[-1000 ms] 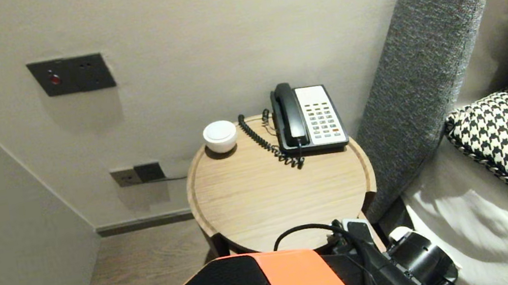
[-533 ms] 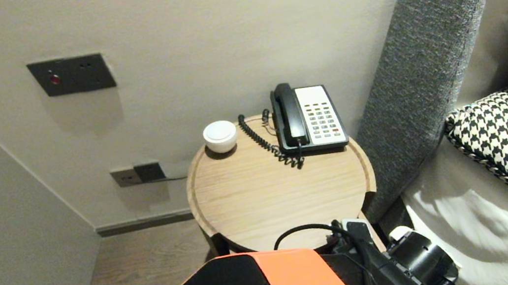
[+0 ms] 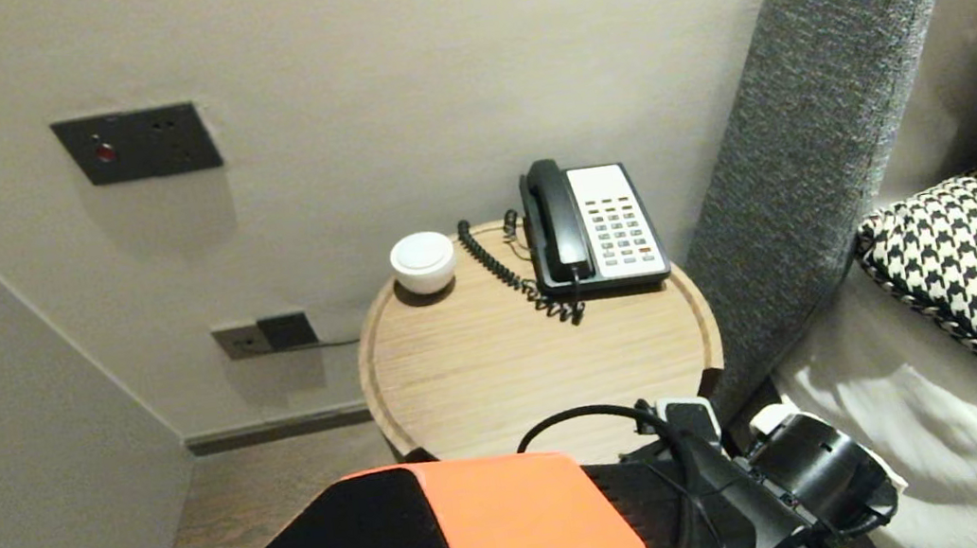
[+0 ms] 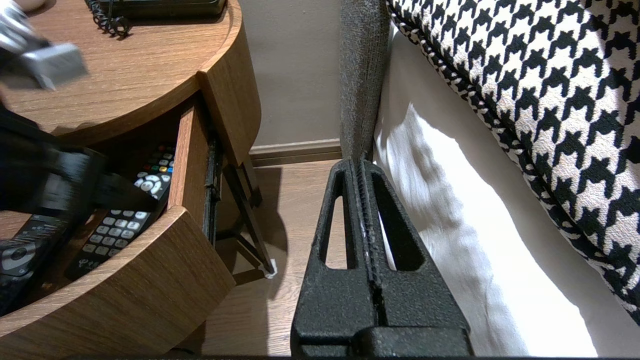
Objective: Put the remote controls on the table in the drawer one by one
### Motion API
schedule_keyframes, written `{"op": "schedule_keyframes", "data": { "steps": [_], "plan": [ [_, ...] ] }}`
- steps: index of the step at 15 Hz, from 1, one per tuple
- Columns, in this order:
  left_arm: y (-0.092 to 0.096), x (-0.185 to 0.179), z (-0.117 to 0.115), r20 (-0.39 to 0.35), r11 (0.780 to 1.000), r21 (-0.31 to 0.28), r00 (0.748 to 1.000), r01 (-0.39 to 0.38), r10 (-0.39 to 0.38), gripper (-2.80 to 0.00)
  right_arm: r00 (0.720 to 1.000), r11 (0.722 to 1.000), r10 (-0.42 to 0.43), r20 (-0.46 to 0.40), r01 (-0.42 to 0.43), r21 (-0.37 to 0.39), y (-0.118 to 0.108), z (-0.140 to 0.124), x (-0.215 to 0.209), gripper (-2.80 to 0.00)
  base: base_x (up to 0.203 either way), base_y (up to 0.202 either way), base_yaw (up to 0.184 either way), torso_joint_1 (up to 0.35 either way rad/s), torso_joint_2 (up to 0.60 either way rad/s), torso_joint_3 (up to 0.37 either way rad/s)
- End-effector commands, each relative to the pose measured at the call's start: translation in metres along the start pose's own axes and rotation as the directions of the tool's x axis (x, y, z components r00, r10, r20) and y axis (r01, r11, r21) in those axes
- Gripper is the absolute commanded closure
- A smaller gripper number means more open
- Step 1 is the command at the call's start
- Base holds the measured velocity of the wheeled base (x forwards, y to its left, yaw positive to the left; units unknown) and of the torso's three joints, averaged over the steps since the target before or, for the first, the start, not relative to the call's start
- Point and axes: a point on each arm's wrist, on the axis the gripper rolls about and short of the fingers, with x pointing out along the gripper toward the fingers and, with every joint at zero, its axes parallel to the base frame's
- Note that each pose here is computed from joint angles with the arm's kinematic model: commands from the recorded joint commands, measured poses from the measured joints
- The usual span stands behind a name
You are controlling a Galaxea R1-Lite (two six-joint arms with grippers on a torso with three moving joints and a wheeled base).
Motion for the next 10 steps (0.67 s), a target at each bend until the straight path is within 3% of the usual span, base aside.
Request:
{"op": "schedule_keyframes", "data": {
  "steps": [1,10],
  "plan": [
    [0.005,-0.022,0.007,0.014,1.000,-0.014,1.000,0.021,-0.020,-2.80,0.999,1.000,-0.001,-0.039,0.001,-0.002,0.000,-0.011,0.002,0.00,0.000,0.000,0.000,0.000,0.00,0.000],
    [0.043,-0.065,0.000,-0.045,0.999,-0.037,0.999,0.016,-0.018,-2.80,0.999,1.000,-0.001,-0.039,0.001,0.000,0.000,-0.011,0.002,0.00,0.000,0.000,0.000,0.000,0.00,0.000]
  ]
}}
